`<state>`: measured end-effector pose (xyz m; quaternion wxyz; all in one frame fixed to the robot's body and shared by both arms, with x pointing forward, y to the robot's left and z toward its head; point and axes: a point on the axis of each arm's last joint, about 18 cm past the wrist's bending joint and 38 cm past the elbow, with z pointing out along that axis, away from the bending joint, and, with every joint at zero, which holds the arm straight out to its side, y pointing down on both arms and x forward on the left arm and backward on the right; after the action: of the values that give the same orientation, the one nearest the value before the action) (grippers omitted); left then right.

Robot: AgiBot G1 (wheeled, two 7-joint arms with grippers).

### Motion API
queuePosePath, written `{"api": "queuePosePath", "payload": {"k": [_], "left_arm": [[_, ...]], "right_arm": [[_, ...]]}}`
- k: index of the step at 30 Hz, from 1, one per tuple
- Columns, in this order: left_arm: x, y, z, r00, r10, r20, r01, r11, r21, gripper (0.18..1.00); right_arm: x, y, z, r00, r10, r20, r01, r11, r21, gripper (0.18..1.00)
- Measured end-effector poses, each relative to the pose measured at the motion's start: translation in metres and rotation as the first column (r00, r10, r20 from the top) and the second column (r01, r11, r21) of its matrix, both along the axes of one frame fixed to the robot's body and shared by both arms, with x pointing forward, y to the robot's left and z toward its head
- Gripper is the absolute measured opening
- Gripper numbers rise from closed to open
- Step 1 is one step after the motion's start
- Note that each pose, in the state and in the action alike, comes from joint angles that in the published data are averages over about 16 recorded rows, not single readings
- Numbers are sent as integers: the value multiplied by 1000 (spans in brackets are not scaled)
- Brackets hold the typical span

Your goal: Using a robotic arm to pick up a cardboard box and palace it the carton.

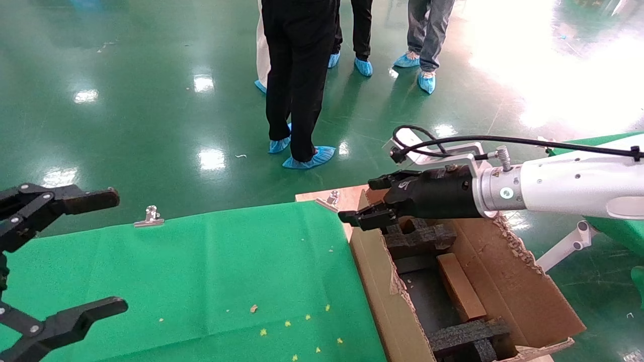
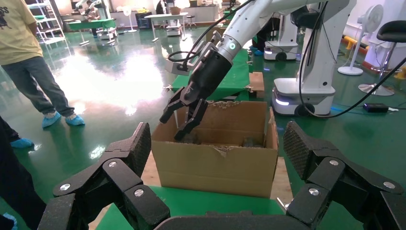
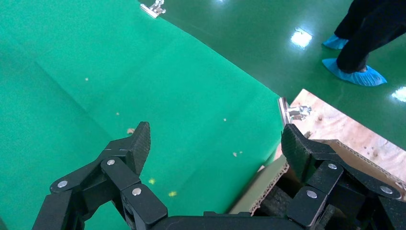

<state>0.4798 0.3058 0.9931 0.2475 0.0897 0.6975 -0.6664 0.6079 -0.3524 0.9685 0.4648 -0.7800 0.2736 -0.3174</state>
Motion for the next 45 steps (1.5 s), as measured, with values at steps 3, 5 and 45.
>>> {"api": "queuePosePath", "payload": {"k": [3,5,45], "left_arm": [[0,0,0,1000,0,0,0,1000,0,1000],[0,0,0,1000,0,0,0,1000,0,1000],[0,0,0,1000,0,0,0,1000,0,1000]], "right_arm": [[-1,5,0,1000,24,1,-24,1000,5,1001],[-3,10,0,999,47,3,-47,999,11,1001],[-93,66,23,776,566,278,-605,792,76,1001]]}}
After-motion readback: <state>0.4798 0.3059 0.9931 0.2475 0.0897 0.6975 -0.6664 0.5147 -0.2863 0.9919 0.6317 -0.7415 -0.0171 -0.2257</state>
